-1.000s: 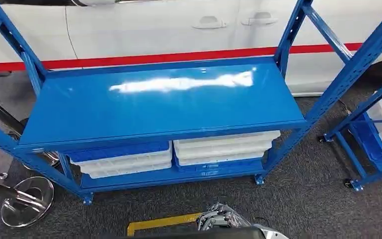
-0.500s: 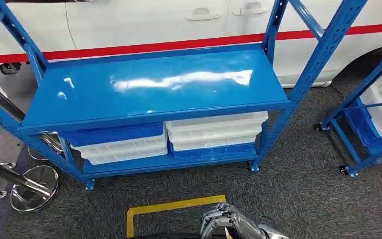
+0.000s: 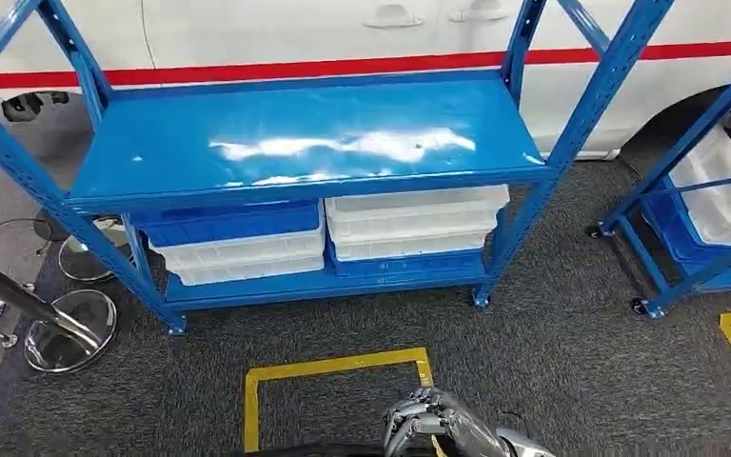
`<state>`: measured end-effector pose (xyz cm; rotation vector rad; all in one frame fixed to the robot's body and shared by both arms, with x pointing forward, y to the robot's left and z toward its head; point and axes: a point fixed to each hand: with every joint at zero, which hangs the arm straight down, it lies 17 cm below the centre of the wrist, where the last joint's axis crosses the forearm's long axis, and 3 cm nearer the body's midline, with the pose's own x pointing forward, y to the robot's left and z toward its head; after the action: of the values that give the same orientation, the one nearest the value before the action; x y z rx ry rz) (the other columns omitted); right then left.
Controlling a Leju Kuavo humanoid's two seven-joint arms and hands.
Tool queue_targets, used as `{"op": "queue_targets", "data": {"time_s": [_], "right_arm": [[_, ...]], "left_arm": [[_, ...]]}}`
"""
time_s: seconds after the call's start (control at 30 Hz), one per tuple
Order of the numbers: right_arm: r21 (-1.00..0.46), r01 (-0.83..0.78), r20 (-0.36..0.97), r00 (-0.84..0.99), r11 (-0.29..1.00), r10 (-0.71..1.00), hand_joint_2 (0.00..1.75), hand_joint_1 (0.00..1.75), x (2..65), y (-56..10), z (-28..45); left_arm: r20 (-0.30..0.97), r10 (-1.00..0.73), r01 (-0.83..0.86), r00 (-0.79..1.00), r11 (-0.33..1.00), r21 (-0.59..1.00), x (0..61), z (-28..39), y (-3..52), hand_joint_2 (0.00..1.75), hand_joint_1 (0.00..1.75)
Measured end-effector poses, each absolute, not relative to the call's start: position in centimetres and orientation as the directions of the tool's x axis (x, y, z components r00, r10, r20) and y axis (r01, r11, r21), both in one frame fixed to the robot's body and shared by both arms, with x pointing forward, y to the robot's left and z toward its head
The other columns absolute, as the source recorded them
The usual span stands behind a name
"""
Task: Take the parts from the cabinet and place them on the table.
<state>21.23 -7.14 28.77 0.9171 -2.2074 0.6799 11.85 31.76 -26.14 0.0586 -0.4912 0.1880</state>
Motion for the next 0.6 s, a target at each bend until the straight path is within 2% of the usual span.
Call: {"op": "queue_targets", "data": {"time_s": [0.6], "right_arm": [[-0.236,-0.75,0.711,-0.567,0.617,-0.417,1.75,1.66,21.21,-6.86,29.15]], "left_arm": [[0.479,0.149,-0.175,0.865,0.984,0.011,11.92,-26.11,31.48,0.0,0.0]]}}
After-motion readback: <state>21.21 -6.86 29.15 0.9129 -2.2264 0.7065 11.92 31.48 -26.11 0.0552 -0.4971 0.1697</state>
